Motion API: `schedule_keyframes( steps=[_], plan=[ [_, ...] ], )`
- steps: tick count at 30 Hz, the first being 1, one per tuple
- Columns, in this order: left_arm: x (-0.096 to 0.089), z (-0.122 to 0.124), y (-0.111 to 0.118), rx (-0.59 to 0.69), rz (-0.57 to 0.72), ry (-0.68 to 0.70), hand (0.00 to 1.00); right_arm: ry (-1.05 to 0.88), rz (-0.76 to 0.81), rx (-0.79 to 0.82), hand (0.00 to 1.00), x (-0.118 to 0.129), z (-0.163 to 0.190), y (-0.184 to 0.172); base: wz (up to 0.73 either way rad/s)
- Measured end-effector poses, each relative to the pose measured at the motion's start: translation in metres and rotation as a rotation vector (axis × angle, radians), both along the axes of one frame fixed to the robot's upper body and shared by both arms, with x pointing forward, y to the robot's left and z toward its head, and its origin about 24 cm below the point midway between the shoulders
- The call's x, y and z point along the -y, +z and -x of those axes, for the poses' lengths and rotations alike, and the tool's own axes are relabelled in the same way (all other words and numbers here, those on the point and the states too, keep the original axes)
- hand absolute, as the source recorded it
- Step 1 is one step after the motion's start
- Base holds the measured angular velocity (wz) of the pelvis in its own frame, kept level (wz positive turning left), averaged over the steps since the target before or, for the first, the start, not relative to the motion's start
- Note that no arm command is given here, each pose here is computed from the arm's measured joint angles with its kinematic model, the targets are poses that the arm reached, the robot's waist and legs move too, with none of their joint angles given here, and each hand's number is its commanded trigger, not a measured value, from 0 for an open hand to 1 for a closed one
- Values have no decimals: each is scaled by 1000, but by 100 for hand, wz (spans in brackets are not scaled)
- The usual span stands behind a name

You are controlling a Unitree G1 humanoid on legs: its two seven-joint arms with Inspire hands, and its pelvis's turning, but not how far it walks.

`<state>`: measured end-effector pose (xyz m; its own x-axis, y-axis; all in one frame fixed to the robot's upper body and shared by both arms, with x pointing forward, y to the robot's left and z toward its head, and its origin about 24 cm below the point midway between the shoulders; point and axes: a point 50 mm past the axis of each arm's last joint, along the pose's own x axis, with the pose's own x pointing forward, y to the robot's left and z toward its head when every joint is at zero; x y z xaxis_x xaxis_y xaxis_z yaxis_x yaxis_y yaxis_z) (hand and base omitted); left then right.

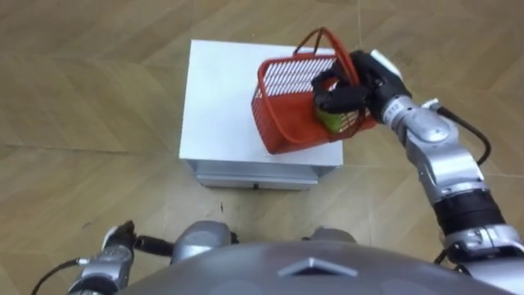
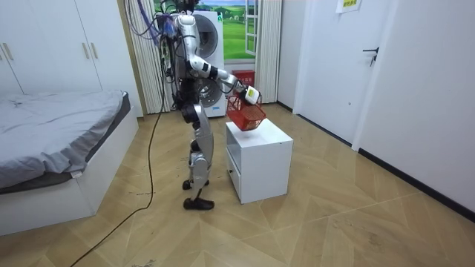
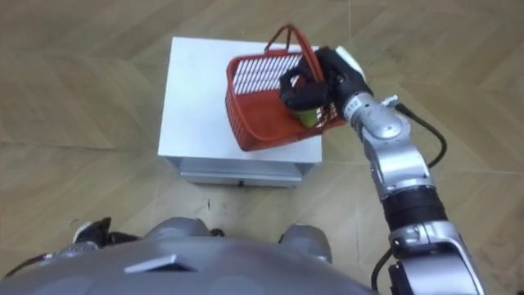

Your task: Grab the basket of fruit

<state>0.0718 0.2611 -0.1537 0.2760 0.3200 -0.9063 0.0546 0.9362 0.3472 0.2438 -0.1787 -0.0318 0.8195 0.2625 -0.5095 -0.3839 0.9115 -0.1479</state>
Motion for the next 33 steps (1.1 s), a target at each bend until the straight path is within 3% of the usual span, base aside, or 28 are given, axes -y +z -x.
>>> schedule_keyframes(
  steps=[3, 11, 20, 21, 22, 23, 33],
  plan=[
    [8, -1, -2, 9, 24, -2, 0, 9, 5, -27, 100, 1, 5, -5, 23],
    [4, 17, -4, -35, 12, 12, 0, 64, -17, -51, 100, -4, 7, -7, 10],
    [7, 41, -8, -113, 24, 12, 0, 9, 0, -215, 100, 8, 24, -40, 4],
    [7, 42, -8, -119, 31, 12, 0, 7, -1, -221, 78, 8, 25, -41, 0],
    [7, 42, -8, -122, 35, 12, 0, 7, -3, -221, 46, 7, 25, -41, 5],
    [8, 43, -8, -129, 41, 12, 0, 10, -8, -217, 0, 6, 25, -41, 6],
    [10, 46, -9, -152, 39, 21, 0, -25, -20, -153, 0, -4, 13, -35, 1]
  ],
)
